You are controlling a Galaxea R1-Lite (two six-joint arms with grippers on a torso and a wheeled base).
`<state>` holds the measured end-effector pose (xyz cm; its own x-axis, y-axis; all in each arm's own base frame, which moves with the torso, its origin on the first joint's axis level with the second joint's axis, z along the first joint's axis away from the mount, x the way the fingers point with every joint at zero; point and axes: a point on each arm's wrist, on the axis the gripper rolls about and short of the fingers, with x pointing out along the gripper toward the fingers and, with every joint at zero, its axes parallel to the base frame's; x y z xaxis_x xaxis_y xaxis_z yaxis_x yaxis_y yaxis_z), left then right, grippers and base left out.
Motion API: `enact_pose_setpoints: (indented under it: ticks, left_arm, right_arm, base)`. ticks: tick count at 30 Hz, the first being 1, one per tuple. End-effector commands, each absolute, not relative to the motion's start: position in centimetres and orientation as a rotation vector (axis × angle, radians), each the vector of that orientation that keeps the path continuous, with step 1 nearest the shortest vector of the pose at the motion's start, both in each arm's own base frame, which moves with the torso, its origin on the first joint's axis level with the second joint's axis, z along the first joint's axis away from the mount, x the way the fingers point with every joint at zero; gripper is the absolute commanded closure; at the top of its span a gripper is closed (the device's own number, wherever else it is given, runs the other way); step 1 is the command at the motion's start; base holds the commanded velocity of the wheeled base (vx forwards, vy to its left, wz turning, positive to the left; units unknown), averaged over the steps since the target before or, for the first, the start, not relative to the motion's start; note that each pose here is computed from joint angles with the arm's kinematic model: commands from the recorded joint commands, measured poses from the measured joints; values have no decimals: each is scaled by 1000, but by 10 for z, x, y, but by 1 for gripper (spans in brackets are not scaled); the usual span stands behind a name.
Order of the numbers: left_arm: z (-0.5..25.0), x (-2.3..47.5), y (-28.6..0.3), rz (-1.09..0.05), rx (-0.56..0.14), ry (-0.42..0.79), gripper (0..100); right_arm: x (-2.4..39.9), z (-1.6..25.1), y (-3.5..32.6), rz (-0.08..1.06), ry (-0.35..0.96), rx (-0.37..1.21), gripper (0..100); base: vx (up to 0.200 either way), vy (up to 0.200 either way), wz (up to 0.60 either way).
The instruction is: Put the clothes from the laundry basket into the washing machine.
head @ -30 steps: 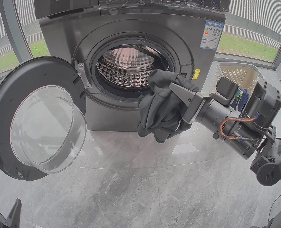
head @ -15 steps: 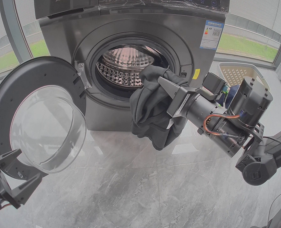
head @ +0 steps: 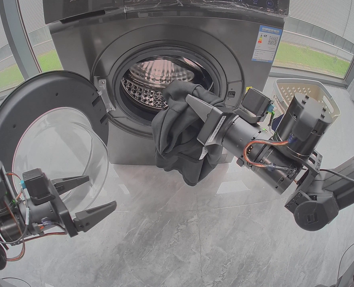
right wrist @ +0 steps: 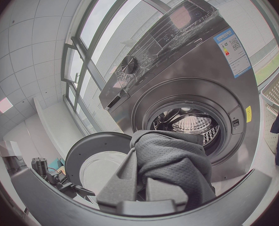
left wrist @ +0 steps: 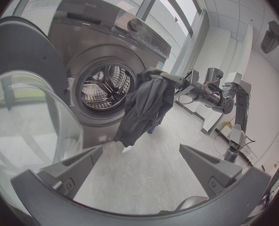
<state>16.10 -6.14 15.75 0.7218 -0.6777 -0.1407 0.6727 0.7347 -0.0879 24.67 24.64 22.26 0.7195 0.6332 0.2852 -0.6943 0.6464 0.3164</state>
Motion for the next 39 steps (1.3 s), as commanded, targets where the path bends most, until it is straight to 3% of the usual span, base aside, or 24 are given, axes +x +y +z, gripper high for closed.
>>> enact_pose_setpoints:
  ticks: [1,16,39]
  left_arm:
    - [134,198,-91,-818,-31,258,0]
    - [113,238,-129,-886,-68,266,0]
    - [97,290,-160,-817,-89,169,0]
  right_arm:
    - [251,221,250,757,-160,427,100]
    - [244,221,251,766,-152,429,100]
    - [237,219,256,783,-144,429,100]
  base:
    - [0,0,0]
    - [0,0,0]
    - [0,0,0]
